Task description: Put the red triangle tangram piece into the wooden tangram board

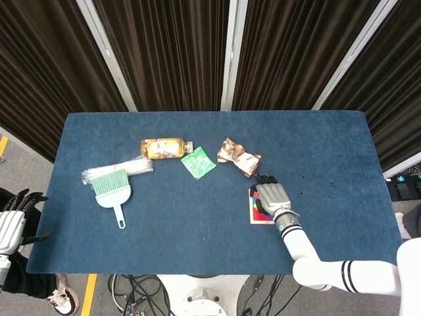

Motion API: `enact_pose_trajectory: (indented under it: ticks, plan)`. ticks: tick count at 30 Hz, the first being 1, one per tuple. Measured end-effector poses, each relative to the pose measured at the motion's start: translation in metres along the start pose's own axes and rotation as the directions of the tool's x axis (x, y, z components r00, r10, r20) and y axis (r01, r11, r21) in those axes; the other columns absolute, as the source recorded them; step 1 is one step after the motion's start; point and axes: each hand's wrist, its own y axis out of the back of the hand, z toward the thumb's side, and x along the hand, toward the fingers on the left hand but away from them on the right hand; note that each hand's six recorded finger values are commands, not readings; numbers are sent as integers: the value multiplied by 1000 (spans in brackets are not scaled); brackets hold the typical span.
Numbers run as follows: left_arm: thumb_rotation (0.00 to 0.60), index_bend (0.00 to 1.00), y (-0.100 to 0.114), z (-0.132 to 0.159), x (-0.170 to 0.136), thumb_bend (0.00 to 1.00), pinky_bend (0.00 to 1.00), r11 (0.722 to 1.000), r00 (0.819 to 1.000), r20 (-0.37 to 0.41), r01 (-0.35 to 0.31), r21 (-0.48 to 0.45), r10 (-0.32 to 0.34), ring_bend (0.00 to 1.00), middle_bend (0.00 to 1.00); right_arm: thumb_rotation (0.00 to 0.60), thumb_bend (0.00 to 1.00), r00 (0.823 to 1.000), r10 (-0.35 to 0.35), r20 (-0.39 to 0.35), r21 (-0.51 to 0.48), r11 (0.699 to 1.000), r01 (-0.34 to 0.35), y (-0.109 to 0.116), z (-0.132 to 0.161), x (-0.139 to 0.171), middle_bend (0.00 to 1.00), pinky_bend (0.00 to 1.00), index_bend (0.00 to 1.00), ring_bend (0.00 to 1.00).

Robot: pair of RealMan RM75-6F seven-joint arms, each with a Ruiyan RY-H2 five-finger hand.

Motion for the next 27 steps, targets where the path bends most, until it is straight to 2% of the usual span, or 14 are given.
enact_pose_trajectory:
  ticks: [20, 27]
  plan:
    - [600, 249, 0, 1, 1, 30, 171, 1000, 1000, 0, 1, 1, -1, 68, 170, 600, 557, 1000, -6, 28, 3, 1000, 6, 3, -8, 0, 0, 0, 371, 0]
    - [600, 249, 0, 1, 1, 31, 171, 1000, 1000, 2, -2, 1, 2, 68, 170, 600, 557, 1000, -15, 15, -7, 1000, 16, 6, -5, 2, 0, 0, 364, 0]
